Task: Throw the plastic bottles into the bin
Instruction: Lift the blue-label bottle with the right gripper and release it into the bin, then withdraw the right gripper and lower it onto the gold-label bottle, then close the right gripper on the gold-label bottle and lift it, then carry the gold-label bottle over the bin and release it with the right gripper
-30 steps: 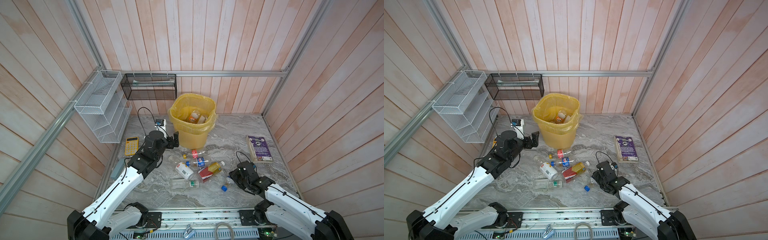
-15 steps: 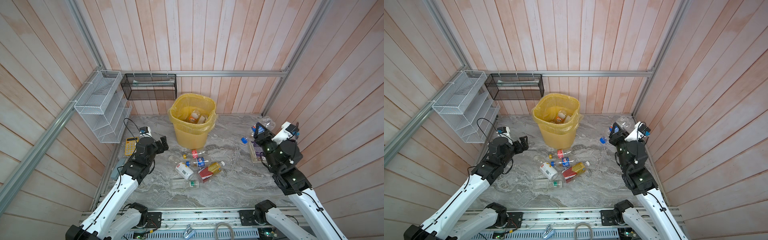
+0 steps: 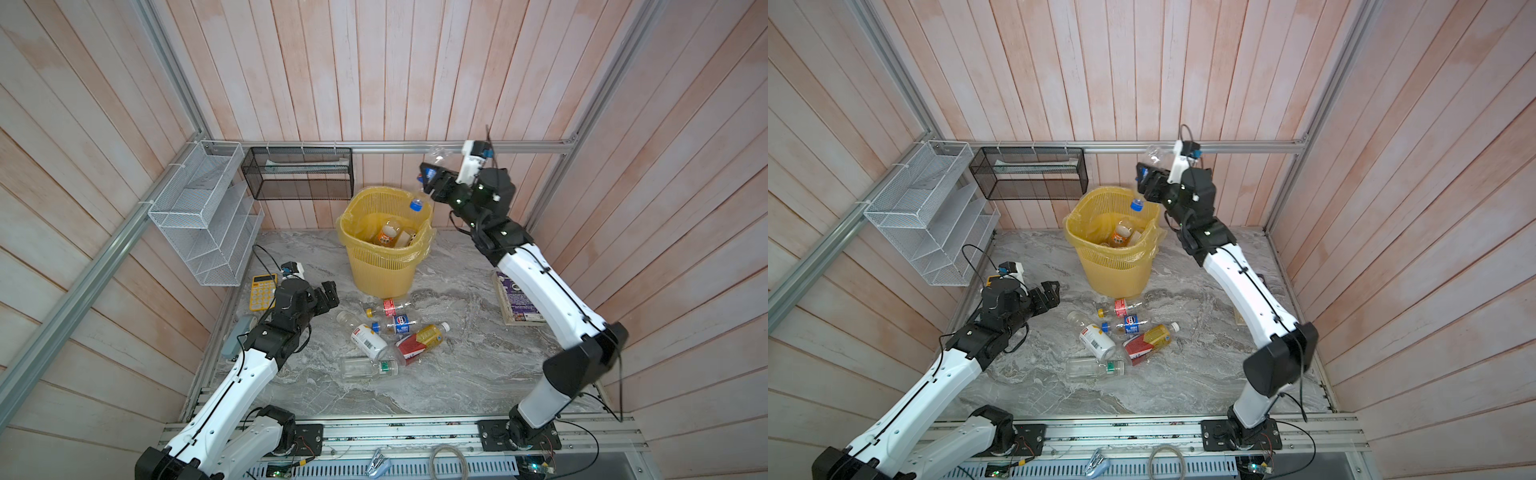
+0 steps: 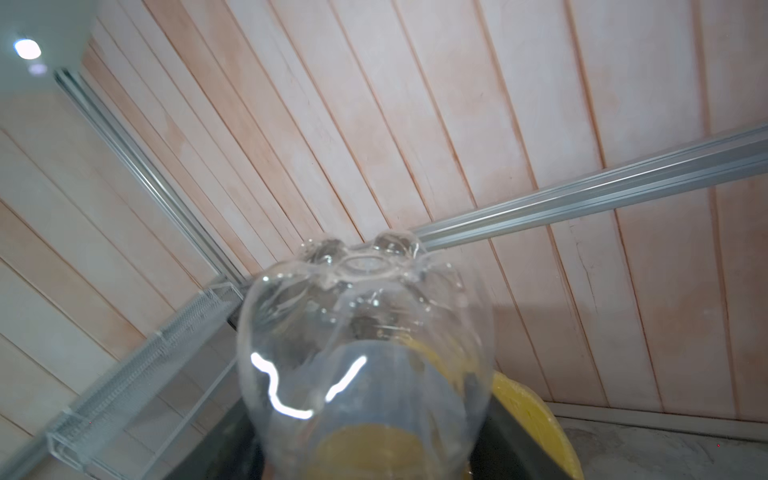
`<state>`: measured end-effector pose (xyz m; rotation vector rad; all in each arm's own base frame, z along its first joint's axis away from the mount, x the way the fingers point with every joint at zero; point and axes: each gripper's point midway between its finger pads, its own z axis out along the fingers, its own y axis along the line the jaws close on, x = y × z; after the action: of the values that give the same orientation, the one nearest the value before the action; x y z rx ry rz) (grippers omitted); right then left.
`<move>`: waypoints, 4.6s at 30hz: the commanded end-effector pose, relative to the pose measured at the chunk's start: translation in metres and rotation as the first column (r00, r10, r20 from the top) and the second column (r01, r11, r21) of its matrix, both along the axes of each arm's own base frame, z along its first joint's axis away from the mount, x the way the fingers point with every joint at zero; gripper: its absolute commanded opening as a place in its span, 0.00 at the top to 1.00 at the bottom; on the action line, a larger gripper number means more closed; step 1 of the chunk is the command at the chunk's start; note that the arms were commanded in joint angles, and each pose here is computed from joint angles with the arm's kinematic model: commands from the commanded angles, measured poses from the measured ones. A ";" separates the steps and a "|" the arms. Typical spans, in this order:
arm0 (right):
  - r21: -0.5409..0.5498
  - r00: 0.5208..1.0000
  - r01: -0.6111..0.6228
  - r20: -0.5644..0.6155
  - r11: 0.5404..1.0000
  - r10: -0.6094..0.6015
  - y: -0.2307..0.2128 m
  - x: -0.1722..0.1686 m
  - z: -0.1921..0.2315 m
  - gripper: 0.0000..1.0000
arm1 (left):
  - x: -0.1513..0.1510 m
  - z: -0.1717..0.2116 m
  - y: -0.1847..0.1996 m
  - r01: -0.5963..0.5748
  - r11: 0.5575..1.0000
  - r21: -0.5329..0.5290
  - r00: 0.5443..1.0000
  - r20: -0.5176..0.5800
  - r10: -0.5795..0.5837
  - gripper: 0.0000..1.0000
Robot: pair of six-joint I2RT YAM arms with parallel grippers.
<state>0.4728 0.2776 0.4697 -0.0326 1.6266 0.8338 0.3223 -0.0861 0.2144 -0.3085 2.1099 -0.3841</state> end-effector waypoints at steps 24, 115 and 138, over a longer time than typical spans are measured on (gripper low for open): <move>-0.090 0.967 0.109 -0.219 0.990 -0.126 -0.075 -0.075 -0.122 0.00 | -0.023 -0.036 -0.013 0.008 0.987 -0.158 0.993 -0.115 -0.026 0.00; -0.377 0.561 -0.009 -0.769 0.926 -0.307 -0.103 -0.239 -0.438 0.38 | -0.031 -0.046 -0.003 -0.019 0.996 -0.087 0.994 -0.107 0.010 0.00; 0.106 0.884 0.404 0.209 0.908 -0.418 -0.164 -0.185 0.041 0.42 | -0.027 -0.048 -0.010 -0.001 0.992 -0.126 0.994 -0.110 -0.013 0.00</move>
<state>0.2769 0.1051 0.4752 0.3262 1.4223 0.5842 0.2920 -0.0925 0.1552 -0.4180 2.2353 -0.4773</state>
